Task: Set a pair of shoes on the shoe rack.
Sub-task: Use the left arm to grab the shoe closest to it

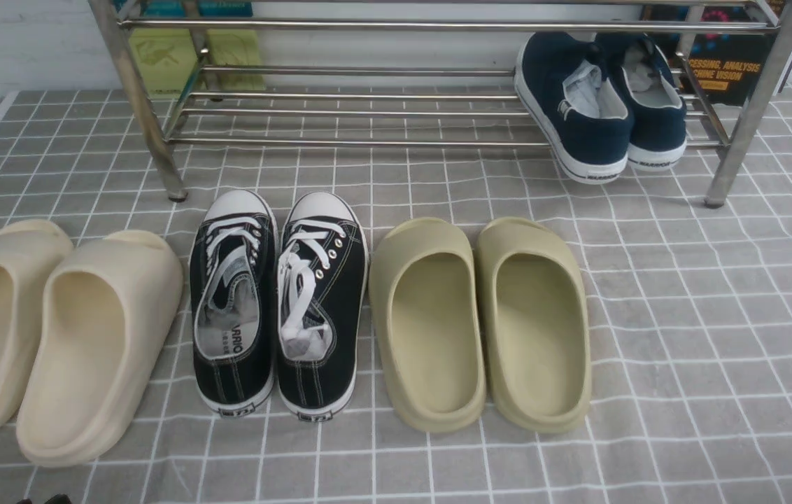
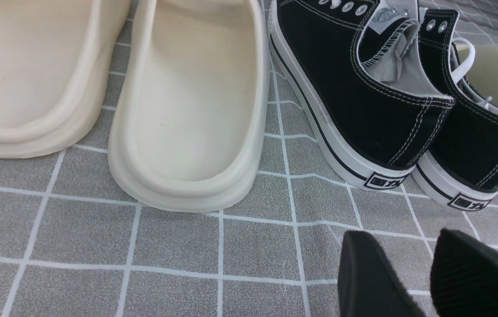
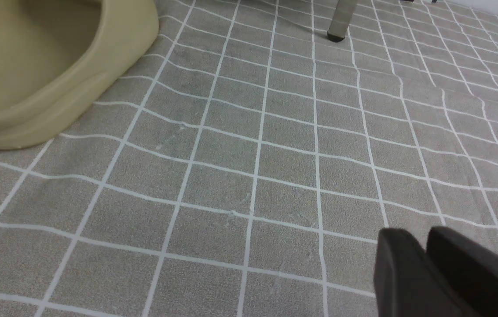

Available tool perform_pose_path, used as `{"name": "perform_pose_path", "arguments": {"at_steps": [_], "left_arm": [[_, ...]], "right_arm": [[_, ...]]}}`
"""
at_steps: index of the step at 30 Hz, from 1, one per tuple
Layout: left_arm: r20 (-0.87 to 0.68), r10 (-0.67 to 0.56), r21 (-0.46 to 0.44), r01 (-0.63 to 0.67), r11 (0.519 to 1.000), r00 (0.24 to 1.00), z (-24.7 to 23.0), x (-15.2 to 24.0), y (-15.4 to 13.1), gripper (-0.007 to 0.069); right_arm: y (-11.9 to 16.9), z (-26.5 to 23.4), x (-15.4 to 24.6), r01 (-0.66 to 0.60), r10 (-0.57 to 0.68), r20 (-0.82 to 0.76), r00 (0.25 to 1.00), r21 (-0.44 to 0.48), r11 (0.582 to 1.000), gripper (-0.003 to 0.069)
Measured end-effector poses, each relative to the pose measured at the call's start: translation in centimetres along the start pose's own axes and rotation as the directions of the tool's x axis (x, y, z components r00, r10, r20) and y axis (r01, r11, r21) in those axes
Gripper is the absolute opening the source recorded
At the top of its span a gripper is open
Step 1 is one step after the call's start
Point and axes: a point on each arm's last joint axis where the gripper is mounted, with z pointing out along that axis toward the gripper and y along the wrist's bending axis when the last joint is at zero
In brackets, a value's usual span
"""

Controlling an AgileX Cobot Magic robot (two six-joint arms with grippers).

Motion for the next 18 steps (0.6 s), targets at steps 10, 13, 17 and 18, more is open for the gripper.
{"name": "perform_pose_path", "arguments": {"at_steps": [10, 13, 17, 18], "left_arm": [[0.0, 0.0, 0.0, 0.0, 1.0, 1.0, 0.0, 0.0, 0.0, 0.0238], [0.0, 0.0, 0.0, 0.0, 1.0, 1.0, 0.0, 0.0, 0.0, 0.0238], [0.0, 0.001, 0.0, -0.001, 1.0, 1.0, 0.0, 0.0, 0.0, 0.0238], [0.0, 0.004, -0.002, -0.004, 1.0, 1.0, 0.0, 0.0, 0.01, 0.0238]], "right_arm": [[0.0, 0.0, 0.0, 0.0, 0.0, 0.0, 1.0, 0.0, 1.0, 0.0134], [0.0, 0.0, 0.0, 0.0, 0.0, 0.0, 1.0, 0.0, 1.0, 0.0135], [0.0, 0.0, 0.0, 0.0, 0.0, 0.0, 1.0, 0.0, 1.0, 0.0142], [0.0, 0.0, 0.0, 0.0, 0.0, 0.0, 1.0, 0.0, 1.0, 0.0143]]}}
